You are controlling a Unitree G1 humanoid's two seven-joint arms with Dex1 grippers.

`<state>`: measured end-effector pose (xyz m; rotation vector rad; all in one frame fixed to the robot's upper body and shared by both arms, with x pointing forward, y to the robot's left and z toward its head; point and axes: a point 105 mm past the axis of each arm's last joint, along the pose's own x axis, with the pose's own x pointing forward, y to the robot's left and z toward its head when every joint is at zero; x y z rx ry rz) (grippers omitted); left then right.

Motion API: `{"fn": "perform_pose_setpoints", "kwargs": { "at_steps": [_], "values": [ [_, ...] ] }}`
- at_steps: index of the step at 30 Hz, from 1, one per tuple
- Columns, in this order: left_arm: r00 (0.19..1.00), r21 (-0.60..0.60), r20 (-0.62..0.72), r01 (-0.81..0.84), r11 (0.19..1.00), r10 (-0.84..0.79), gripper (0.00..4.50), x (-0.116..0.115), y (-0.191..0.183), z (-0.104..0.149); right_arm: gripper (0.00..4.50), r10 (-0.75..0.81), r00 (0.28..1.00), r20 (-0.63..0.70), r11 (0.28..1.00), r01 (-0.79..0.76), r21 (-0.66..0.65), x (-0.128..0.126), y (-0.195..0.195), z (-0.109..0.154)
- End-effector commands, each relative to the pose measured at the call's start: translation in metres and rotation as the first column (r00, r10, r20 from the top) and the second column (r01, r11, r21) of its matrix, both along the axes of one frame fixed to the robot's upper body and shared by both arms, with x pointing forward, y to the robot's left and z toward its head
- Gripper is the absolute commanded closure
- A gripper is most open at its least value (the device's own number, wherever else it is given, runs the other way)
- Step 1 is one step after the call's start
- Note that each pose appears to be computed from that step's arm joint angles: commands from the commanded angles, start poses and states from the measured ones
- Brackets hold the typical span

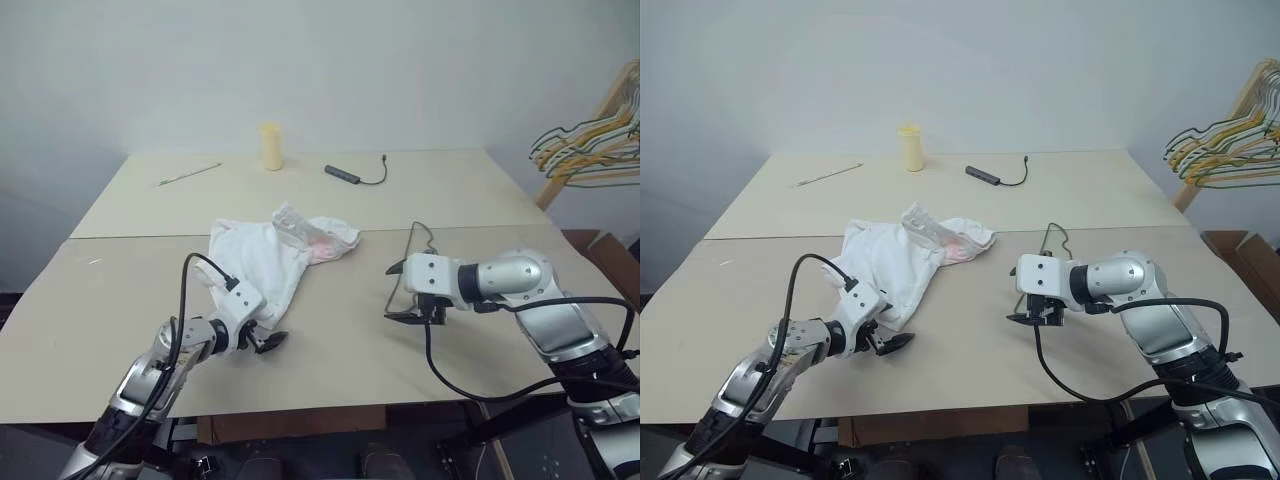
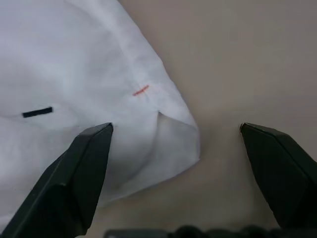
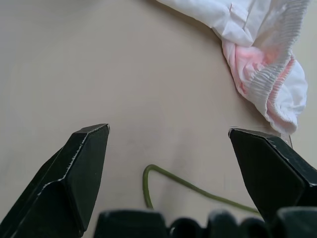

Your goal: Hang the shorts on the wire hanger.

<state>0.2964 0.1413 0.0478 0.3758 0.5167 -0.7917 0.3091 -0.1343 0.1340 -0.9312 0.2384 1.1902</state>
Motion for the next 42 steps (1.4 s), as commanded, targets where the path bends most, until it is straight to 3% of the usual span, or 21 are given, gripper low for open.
{"fn": "perform_pose_setpoints", "kwargs": {
  "at_steps": [1, 11, 14, 18, 21, 23, 29, 34, 39, 42],
  "values": [
    [1.000, 0.065, -0.001, -0.028, 0.997, 0.028, 1.22, 0.006, 0.005, -0.002, 0.00, -0.007, 0.999, 0.051, 1.000, 0.007, 0.000, 0.002, -0.002, 0.012],
    [0.996, 0.061, 0.002, -0.086, 0.994, 0.086, 4.46, 0.009, 0.014, 0.002, 0.00, -0.003, 0.998, 0.060, 1.000, 0.003, -0.009, 0.004, -0.001, 0.012],
    [0.997, 0.063, 0.016, -0.073, 0.995, 0.072, 4.46, 0.007, 0.017, 0.008, 0.00, -0.004, 0.997, 0.077, 1.000, 0.004, -0.009, 0.006, 0.001, 0.013],
    [0.990, 0.021, 0.139, -0.008, 1.000, 0.005, 4.46, -0.002, 0.022, 0.039, 0.00, -0.005, 0.993, 0.119, 1.000, 0.007, -0.013, 0.012, 0.004, 0.017],
    [0.971, -0.088, 0.197, 0.156, 0.984, -0.136, 4.46, -0.032, 0.017, 0.074, 0.00, 0.009, 0.980, 0.197, 1.000, -0.007, -0.009, 0.019, 0.009, 0.023],
    [0.960, -0.087, 0.193, 0.224, 0.971, -0.204, 4.46, -0.053, 0.022, 0.084, 0.00, 0.022, 0.969, 0.247, 1.000, -0.021, -0.008, 0.024, 0.015, 0.027],
    [0.964, 0.044, 0.086, 0.250, 0.967, -0.253, 4.46, -0.090, 0.050, 0.073, 0.00, 0.127, 0.899, 0.419, 0.990, -0.143, 0.006, 0.032, 0.055, 0.052],
    [0.973, 0.044, 0.074, 0.217, 0.975, -0.220, 4.46, -0.097, 0.054, 0.067, 0.00, 0.260, 0.829, 0.495, 0.962, -0.264, -0.064, 0.022, 0.083, 0.054],
    [0.980, 0.044, 0.083, 0.175, 0.984, -0.179, 4.46, -0.093, 0.052, 0.062, 0.00, 0.420, 0.826, 0.376, 0.904, -0.348, -0.247, 0.005, 0.067, 0.023],
    [0.981, 0.033, 0.079, 0.176, 0.984, -0.178, 4.46, -0.093, 0.050, 0.060, 0.00, 0.457, 0.843, 0.284, 0.880, -0.383, -0.280, -0.010, 0.056, 0.012]
  ]
}}
